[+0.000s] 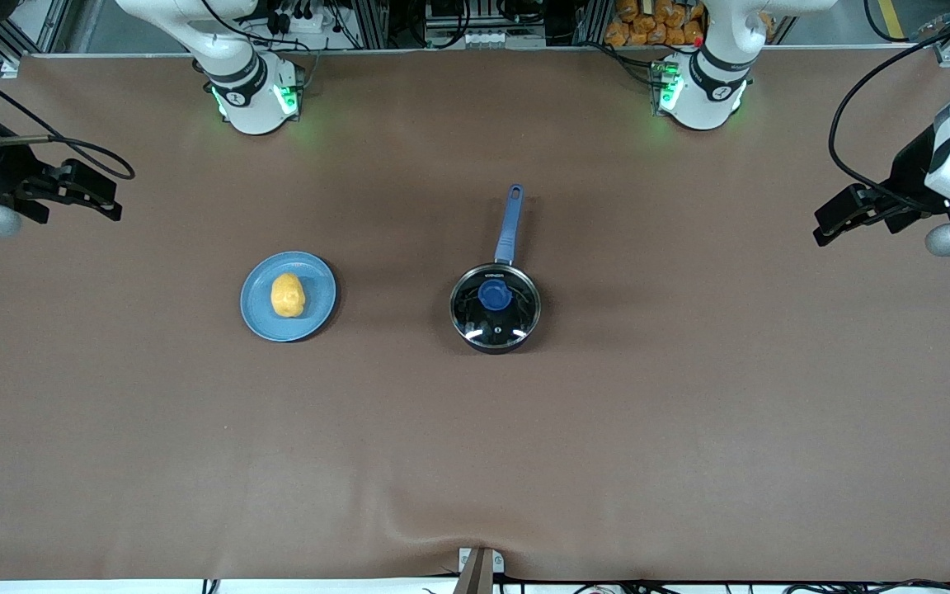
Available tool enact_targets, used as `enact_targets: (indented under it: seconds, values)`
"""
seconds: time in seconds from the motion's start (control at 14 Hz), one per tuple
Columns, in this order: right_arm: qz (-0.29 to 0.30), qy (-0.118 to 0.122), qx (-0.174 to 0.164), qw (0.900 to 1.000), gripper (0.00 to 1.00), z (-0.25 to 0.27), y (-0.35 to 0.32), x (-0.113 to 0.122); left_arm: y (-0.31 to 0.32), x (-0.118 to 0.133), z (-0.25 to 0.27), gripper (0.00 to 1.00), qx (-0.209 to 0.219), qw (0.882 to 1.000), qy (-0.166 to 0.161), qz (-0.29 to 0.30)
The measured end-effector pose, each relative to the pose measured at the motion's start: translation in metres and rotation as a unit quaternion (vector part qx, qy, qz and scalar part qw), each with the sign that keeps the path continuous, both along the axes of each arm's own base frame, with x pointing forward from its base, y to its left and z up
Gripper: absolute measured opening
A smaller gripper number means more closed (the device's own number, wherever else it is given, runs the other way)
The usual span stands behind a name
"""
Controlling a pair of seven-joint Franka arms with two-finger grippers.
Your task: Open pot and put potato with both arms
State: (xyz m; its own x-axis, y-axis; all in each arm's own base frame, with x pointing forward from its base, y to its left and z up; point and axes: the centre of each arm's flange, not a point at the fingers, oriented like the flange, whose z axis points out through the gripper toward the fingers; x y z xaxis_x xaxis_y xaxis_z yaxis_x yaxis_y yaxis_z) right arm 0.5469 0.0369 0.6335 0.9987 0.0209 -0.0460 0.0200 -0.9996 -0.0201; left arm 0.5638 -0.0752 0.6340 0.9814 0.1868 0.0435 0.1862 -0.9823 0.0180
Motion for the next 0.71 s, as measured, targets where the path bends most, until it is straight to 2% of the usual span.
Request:
enact_targets:
  seconds: [0.71]
  values:
    - [0.000,0.004,0.000,1.000,1.00,-0.0043,-0.0002,0.0022,0.0011,0.0003,-0.0013,1.00,-0.001,1.000,0.002,0.001]
